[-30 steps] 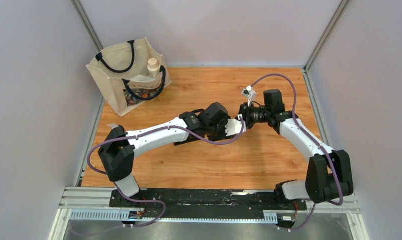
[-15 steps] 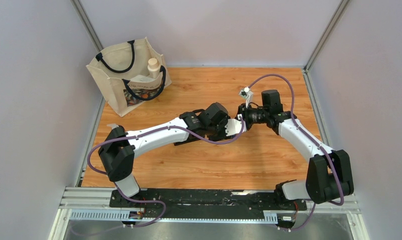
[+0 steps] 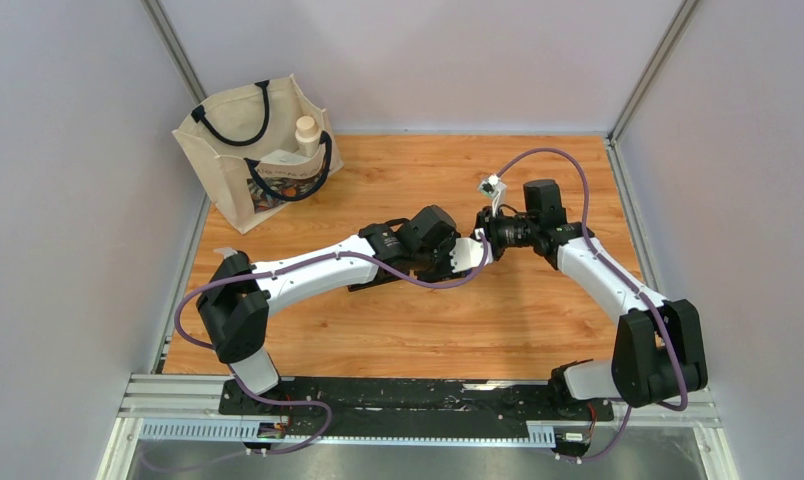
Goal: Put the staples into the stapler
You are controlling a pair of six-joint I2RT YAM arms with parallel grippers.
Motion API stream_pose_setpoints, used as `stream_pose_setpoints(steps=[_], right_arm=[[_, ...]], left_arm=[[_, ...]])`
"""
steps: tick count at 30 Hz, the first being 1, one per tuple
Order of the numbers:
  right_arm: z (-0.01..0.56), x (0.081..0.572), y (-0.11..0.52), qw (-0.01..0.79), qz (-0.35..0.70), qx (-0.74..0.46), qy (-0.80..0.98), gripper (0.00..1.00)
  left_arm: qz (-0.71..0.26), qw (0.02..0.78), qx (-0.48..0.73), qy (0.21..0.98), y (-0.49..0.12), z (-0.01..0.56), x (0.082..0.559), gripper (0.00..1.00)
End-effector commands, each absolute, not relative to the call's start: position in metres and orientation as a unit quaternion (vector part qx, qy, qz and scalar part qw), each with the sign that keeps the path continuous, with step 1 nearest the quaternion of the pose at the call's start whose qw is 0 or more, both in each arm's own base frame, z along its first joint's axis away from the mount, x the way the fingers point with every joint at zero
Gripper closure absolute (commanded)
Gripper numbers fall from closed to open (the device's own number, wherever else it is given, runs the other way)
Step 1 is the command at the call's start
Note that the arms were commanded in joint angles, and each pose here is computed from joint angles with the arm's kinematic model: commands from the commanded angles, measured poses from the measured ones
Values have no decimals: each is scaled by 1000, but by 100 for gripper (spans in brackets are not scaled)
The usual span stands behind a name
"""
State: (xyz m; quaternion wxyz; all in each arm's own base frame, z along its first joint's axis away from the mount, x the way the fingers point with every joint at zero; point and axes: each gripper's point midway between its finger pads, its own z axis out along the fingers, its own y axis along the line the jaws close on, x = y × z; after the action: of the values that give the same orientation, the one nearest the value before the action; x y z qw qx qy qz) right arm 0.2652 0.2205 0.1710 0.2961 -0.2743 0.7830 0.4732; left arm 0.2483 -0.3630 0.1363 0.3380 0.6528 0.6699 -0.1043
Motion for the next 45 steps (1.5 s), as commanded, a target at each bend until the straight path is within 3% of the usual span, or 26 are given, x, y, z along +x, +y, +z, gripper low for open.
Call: stream_pose_setpoints(steps=[1, 22, 29, 33, 40, 45], right_arm=[[181, 264, 225, 304, 482, -300, 765, 72], [177, 255, 234, 284, 495, -312, 760, 72], [168, 267, 228, 325, 434, -314, 780, 78], [168, 270, 227, 330, 426, -312, 782, 90], [173, 278, 221, 361, 395, -309, 786, 99], [172, 284, 215, 377, 371, -303, 792, 100]], left_arm=[[-120, 373, 639, 661, -371, 167, 251, 67], [-123, 374, 637, 663, -372, 166, 251, 67], [-125, 370, 637, 665, -373, 164, 250, 67], [-126, 368, 636, 666, -373, 163, 250, 67], [-126, 365, 638, 666, -372, 161, 248, 67], [-131, 361, 638, 667, -373, 159, 246, 67]])
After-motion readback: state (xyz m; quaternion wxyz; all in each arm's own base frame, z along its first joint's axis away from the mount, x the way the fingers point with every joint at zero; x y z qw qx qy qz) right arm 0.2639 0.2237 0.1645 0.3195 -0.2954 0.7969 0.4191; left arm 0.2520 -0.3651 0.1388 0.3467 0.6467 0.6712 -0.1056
